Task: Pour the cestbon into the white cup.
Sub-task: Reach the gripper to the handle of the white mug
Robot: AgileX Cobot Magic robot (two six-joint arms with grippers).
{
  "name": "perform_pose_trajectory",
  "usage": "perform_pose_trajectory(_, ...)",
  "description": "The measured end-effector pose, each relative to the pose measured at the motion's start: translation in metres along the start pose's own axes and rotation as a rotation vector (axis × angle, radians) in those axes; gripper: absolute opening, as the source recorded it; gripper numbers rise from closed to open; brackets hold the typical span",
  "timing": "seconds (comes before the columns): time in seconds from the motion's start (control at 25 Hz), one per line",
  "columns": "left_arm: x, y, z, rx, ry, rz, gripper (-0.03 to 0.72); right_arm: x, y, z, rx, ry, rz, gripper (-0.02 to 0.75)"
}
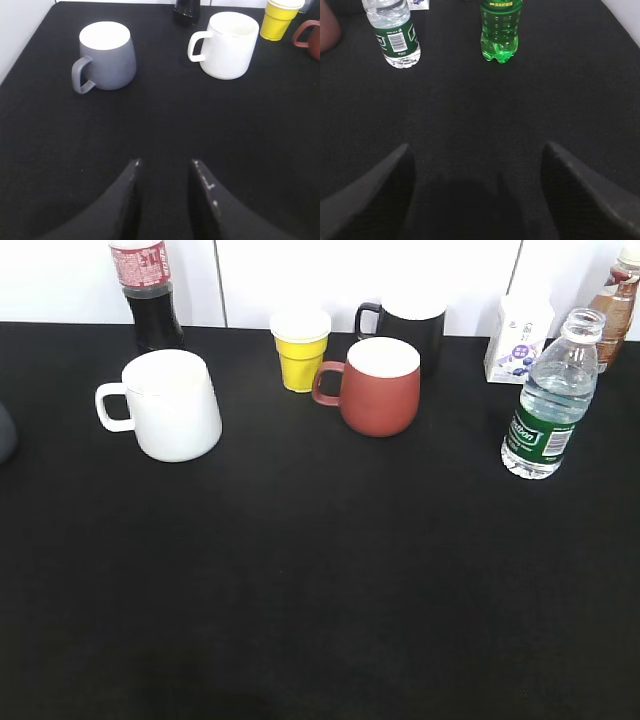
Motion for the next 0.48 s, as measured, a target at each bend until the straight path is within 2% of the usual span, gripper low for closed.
perform_pose_trajectory(0.36, 0.0, 0.0, 0.0, 0.0, 0.0, 0.0, 0.241, 0.0, 0.0, 0.0, 0.0, 0.0, 0.0, 0.594)
perform_pose_trajectory(0.4, 0.0, 0.0, 0.0, 0.0, 0.0, 0.0, 0.253, 0.0, 0.0, 0.0, 0.0, 0.0, 0.0, 0.594)
perform_pose_trajectory(0.48, -0.003, 0.0001, 0.0002, 0.002, 0.0, 0.02, 0.382, 0.0, 0.0, 0.0, 0.0, 0.0, 0.0, 0.594)
Point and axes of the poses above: a point on each arm's last joint axis where the gripper is mounted, x pointing back along that axis away from the gripper, z along the wrist's bending axis when the last joint is at zero, y = z × x, the point moved 8 cm from there along -x, pointing out along that axis toward the gripper, and after that the axes turned 4 degrees about -x, right-handed, at the moved point
